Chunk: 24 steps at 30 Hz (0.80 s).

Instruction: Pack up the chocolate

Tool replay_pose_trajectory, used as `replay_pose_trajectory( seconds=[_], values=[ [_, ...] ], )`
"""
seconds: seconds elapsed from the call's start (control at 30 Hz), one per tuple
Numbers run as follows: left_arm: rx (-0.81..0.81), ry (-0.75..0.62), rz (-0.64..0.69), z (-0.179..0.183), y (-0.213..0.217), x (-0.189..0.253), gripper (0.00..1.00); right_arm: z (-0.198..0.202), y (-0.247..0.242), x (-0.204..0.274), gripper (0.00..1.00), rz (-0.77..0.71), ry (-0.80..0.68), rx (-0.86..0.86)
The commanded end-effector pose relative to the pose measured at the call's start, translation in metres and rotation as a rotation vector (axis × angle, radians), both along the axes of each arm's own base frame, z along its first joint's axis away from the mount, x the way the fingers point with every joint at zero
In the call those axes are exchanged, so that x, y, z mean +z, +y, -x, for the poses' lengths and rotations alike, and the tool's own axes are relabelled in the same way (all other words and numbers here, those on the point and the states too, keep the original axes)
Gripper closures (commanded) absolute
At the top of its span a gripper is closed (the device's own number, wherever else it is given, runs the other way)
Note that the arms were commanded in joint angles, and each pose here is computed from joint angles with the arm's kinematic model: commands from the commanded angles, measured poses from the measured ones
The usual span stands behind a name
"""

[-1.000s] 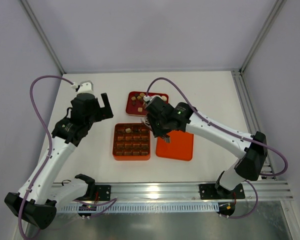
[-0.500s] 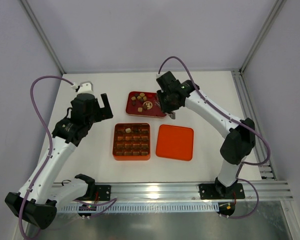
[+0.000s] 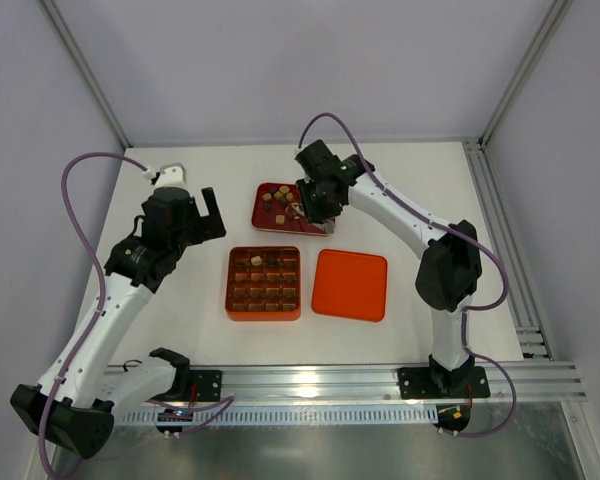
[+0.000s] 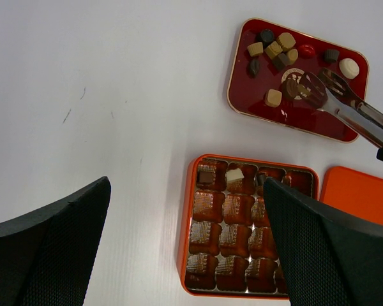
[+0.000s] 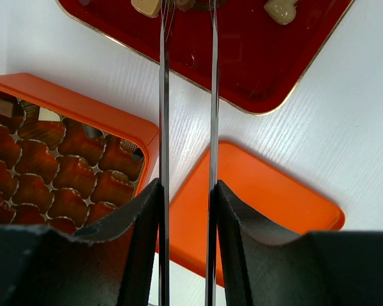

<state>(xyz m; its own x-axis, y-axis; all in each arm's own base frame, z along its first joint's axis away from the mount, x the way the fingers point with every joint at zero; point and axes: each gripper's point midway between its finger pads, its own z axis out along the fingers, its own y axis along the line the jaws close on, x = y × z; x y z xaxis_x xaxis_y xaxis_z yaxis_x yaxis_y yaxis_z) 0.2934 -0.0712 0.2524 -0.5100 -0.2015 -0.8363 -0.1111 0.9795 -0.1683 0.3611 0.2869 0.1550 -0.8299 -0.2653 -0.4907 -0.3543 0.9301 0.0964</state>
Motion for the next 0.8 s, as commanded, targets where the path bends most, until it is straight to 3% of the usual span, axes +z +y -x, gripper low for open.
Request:
replay_pose_trajectory(
  seconds=[0.0,0.77],
  values=[
    [0.005,-0.046,0.022,-0.005,0.000,0.009,0.00,-0.008,0.017,0.018,0.59,-0.051,-0.049,0.025],
    [0.009,-0.046,0.020,-0.004,0.002,0.008,0.00,-0.019,0.023,-0.006,0.58,0.035,-0.037,0.015]
  ],
)
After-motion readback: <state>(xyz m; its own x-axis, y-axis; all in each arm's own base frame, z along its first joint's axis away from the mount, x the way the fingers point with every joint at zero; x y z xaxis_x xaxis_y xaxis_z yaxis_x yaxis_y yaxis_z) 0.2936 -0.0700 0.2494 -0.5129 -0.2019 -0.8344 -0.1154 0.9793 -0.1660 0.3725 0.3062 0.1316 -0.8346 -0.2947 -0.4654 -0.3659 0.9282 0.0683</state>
